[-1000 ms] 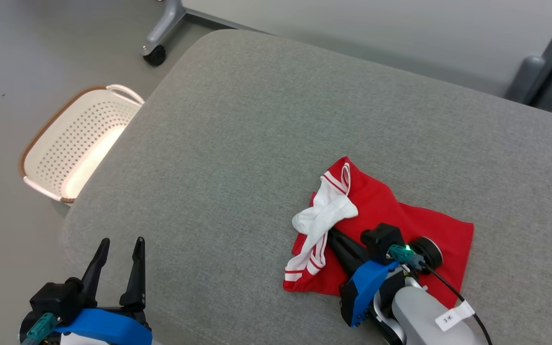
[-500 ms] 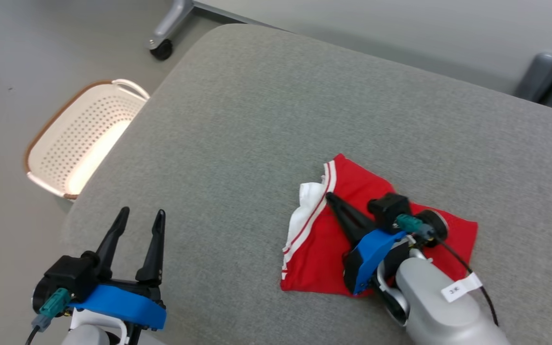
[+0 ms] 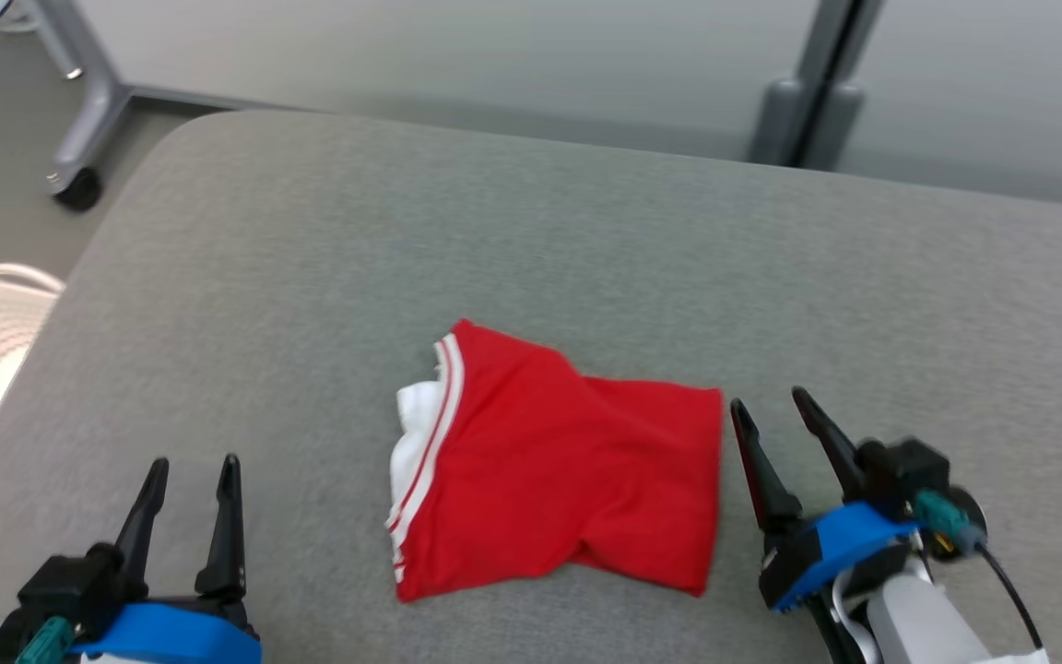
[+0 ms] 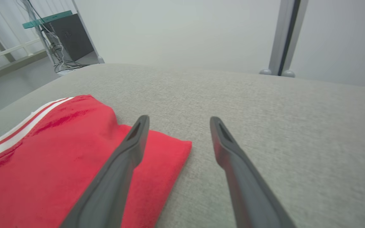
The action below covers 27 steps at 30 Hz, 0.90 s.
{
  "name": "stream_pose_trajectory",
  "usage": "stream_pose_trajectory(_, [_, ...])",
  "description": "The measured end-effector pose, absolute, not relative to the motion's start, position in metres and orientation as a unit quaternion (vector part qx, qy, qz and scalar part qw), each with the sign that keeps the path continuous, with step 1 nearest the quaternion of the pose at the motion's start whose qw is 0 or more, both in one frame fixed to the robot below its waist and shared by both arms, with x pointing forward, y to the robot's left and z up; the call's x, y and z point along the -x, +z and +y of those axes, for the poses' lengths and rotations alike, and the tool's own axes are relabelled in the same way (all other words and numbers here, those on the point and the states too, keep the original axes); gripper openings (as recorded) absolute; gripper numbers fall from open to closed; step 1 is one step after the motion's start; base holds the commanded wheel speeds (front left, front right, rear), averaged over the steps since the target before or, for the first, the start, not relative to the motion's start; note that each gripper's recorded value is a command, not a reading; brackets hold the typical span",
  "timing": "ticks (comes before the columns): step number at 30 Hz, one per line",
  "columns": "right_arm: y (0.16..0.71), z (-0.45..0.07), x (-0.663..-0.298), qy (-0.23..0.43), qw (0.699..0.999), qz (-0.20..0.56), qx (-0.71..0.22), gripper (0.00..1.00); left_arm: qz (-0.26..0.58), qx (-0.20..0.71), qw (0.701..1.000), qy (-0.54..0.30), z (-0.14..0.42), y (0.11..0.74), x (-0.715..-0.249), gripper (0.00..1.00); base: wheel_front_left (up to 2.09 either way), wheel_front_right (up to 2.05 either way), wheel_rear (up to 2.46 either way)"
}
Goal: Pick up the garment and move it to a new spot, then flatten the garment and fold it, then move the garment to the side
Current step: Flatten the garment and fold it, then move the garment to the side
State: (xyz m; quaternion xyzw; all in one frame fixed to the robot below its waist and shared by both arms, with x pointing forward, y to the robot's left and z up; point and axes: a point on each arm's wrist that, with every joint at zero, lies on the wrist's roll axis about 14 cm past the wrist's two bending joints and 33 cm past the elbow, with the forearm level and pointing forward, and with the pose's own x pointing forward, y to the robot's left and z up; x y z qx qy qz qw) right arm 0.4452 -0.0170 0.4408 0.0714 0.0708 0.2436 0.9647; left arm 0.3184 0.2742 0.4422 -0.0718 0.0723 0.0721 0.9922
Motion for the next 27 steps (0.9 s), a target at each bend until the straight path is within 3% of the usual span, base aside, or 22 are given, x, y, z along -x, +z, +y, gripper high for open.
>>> stream_pose_trajectory(11, [0.441,-0.11,-0.401,0.123,0.987,0.071,-0.07,1.0,0.069,0.07,0.995,0.025,0.243,0.44,-0.338,1.0,0.0,0.0,0.0])
stream_pose_trajectory(20, [0.44,-0.137,-0.369,0.082,0.991,0.072,-0.083,1.0,0.067,0.071,0.995,0.006,0.224,0.44,-0.343,1.0,0.0,0.0,0.0])
stream_pose_trajectory(27, [0.436,-0.133,-0.369,0.086,0.989,0.079,-0.087,1.0,0.074,0.071,0.995,0.003,0.222,0.436,-0.343,1.0,0.0,0.0,0.0])
